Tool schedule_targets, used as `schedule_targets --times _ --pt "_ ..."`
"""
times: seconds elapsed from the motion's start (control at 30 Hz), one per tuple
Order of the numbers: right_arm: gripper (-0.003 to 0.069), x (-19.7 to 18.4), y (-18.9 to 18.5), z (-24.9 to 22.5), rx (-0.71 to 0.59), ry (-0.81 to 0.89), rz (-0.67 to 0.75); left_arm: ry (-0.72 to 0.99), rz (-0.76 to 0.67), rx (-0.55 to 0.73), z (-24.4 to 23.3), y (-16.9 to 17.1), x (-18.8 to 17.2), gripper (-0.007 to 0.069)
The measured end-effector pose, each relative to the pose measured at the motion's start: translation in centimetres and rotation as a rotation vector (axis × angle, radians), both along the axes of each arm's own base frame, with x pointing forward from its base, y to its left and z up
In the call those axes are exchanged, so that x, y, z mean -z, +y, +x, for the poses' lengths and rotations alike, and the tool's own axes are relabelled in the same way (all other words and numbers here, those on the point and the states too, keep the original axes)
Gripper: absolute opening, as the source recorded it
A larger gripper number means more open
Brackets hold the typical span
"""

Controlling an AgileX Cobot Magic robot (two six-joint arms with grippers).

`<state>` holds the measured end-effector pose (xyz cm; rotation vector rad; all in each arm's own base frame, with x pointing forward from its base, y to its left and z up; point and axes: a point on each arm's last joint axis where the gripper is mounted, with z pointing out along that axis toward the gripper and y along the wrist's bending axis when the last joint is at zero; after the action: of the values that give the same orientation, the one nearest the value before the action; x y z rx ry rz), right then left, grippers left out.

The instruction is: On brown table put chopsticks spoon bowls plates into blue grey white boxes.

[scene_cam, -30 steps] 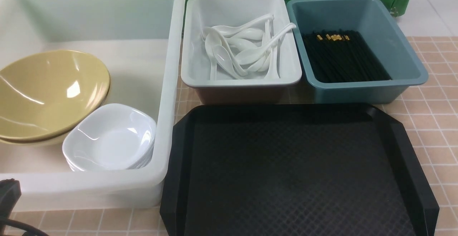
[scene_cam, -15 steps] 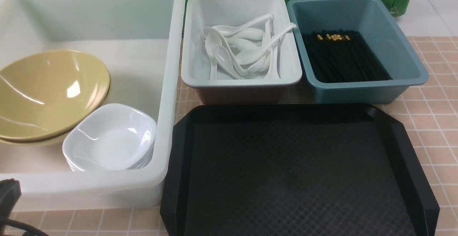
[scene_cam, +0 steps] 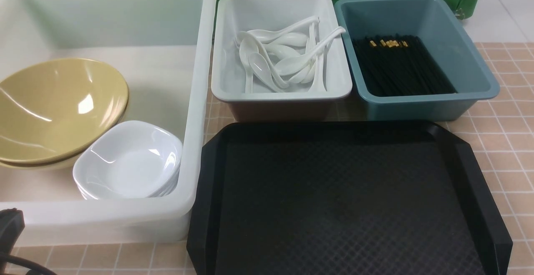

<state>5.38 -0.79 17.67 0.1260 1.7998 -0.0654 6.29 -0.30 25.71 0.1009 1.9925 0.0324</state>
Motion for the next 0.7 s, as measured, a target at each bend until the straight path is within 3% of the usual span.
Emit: schedule_targets --times 0.47,0.7 --pt "0.0064 0.0 0.0 0.0 0.0 0.0 0.0 -0.016 -0.002 0.024 -0.1 -0.2 0.9 -0.0011" --pt "0.0074 0.0 0.0 0.0 0.0 0.0 0.0 -0.284 -0.026 0.002 -0.1 0.0 4.5 -0.0011"
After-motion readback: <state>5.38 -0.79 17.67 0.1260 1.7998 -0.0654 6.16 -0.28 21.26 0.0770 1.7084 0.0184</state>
